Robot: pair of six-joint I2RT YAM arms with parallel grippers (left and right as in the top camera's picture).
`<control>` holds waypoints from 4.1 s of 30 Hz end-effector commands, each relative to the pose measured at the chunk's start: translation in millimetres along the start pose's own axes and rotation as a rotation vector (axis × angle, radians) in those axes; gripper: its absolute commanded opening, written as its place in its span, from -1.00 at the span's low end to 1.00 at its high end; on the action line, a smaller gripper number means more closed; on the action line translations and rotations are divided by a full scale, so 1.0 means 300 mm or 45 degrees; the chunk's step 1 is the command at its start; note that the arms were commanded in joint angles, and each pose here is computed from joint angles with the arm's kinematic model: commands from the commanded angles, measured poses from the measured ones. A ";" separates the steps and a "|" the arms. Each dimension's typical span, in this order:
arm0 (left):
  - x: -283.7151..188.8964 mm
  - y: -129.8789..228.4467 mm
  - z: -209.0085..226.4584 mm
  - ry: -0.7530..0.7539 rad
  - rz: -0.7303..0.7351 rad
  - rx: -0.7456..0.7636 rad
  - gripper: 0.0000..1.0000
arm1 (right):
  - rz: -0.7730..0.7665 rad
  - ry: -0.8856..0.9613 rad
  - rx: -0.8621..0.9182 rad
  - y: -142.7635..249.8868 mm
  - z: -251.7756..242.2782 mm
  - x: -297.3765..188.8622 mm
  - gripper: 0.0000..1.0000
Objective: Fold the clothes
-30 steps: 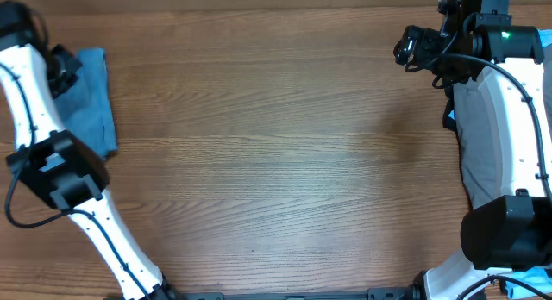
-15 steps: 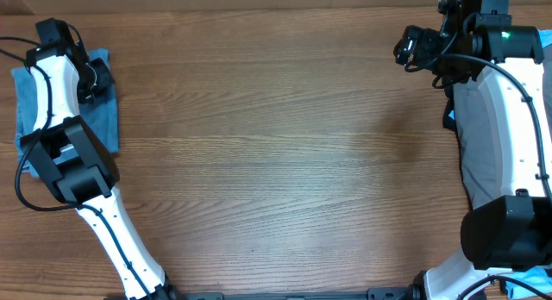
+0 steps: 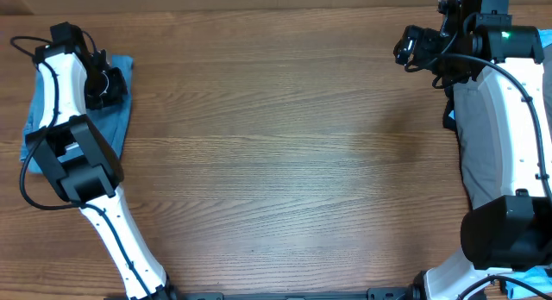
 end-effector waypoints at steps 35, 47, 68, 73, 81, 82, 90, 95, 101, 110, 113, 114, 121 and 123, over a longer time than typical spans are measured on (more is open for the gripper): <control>0.064 -0.066 0.276 1.095 -0.595 -0.225 -0.92 | -0.012 0.000 -0.003 -0.005 -0.001 -0.003 1.00; -0.154 -0.079 0.439 1.106 -0.868 -0.189 -0.92 | -0.012 0.000 -0.003 -0.005 -0.002 -0.003 1.00; 0.164 0.236 0.662 0.775 -0.629 -0.513 -0.92 | -0.012 0.000 -0.003 -0.005 -0.001 -0.003 1.00; 0.032 0.191 0.692 0.966 -0.803 -0.476 -0.92 | -0.012 0.000 -0.003 -0.005 -0.001 -0.003 1.00; -0.180 0.149 0.699 1.252 -0.879 -0.533 -0.92 | -0.012 0.000 -0.003 -0.005 -0.001 -0.003 1.00; -0.169 0.160 0.690 1.260 -0.843 -0.566 -0.92 | -0.012 0.000 -0.003 -0.005 -0.002 -0.003 1.00; -0.053 0.319 0.579 0.983 -0.289 -0.627 -0.87 | -0.012 0.000 -0.003 -0.005 -0.002 -0.003 1.00; -0.049 0.338 0.561 0.957 -0.265 -0.489 -0.78 | -0.012 0.000 -0.003 -0.005 -0.002 -0.003 1.00; 0.037 0.381 0.546 0.950 -0.231 -0.388 -0.92 | -0.012 0.000 -0.003 -0.005 -0.002 -0.003 1.00; 0.055 0.398 0.541 1.119 -0.454 -0.343 -0.83 | -0.012 0.000 -0.003 -0.005 -0.001 -0.003 1.00; -0.106 0.338 0.552 1.118 -0.573 -0.297 -0.77 | -0.012 0.000 -0.003 -0.005 -0.002 -0.003 1.00; -0.169 0.316 0.543 1.096 -0.596 -0.262 -0.75 | -0.012 0.000 -0.003 -0.005 -0.002 -0.003 1.00; -0.671 0.161 0.257 0.899 -0.740 0.062 -0.43 | -0.012 0.000 -0.003 -0.005 -0.002 -0.003 1.00; -0.746 0.122 0.136 0.804 -0.699 0.101 0.02 | -0.012 0.000 -0.003 -0.005 -0.001 -0.003 1.00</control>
Point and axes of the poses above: each gripper's point midway between its finger pads, its own x axis out along the fingers, its own z axis along the line the jaws close on, y = z × x, the point moved 10 cm from there along -x, back along the fingers, and after that the axes turned 14 degrees about x, right-handed, at the moved point
